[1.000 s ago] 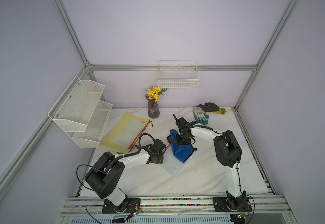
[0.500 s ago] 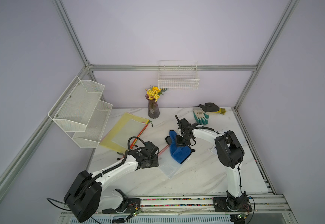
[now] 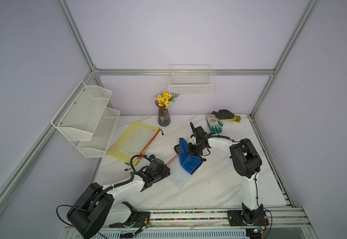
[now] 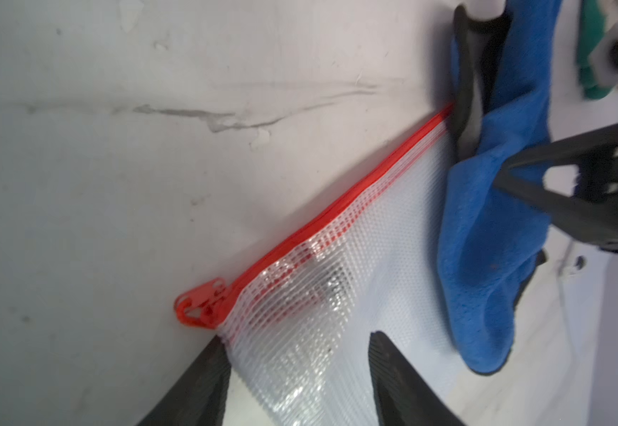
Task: Wipe the document bag
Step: Pick up the document bag from the center of the board.
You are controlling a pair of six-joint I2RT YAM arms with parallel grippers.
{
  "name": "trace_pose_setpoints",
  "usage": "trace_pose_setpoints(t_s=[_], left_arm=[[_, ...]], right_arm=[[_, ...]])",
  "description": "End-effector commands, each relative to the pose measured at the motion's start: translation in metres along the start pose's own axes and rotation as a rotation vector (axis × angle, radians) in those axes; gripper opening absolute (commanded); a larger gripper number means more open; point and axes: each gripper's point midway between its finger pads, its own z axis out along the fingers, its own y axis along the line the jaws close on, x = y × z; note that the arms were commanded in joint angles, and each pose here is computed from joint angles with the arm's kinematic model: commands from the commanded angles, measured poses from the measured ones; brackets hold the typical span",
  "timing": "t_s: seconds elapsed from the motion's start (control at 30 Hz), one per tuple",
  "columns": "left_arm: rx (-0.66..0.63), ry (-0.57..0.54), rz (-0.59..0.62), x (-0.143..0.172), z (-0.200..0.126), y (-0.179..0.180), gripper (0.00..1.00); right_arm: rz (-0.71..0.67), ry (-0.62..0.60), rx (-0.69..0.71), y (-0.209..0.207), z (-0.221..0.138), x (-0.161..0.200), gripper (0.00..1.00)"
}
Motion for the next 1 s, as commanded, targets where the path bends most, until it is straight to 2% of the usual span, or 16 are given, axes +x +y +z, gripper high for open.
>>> trace_pose_setpoints(t_s=[0.0,0.13,0.3,0.37,0.4,0.57,0.63,0.73,0.8,0.9,0.97], left_arm=[[-0.051,0.063,-0.170,0.031,0.014,0.043,0.60],[-0.023,0.070,-0.263,0.045,0.016,0.062,0.58],[0.042,0.066,-0.300,0.051,0.022,0.062,0.53],[0.060,0.077,-0.298,0.054,0.024,0.060,0.43],[0.065,0.086,-0.295,0.056,0.025,0.058,0.34],[0.066,0.094,-0.257,0.057,0.021,0.051,0.10],[0.057,0.072,-0.218,0.048,0.013,0.043,0.01],[-0.019,0.017,-0.125,0.026,-0.009,0.034,0.00],[-0.070,-0.066,-0.089,0.004,-0.029,0.030,0.00],[-0.086,-0.186,-0.027,-0.031,-0.058,0.017,0.00],[-0.084,-0.218,0.006,-0.052,-0.071,0.005,0.00]], right_arm=[[0.127,0.189,0.233,-0.082,0.048,0.059,0.00],[0.130,0.199,0.232,-0.085,0.048,0.063,0.00],[0.138,0.210,0.223,-0.087,0.048,0.069,0.00],[0.136,0.212,0.223,-0.087,0.048,0.070,0.00],[0.135,0.211,0.220,-0.086,0.047,0.070,0.00],[0.121,0.189,0.208,-0.080,0.042,0.065,0.00],[0.102,0.160,0.198,-0.069,0.028,0.057,0.00],[0.030,0.068,0.185,-0.038,-0.010,0.038,0.00],[-0.022,0.015,0.197,-0.022,-0.041,0.030,0.00],[-0.061,0.019,0.270,-0.027,-0.070,0.043,0.00],[-0.080,0.043,0.311,-0.036,-0.077,0.060,0.00]])
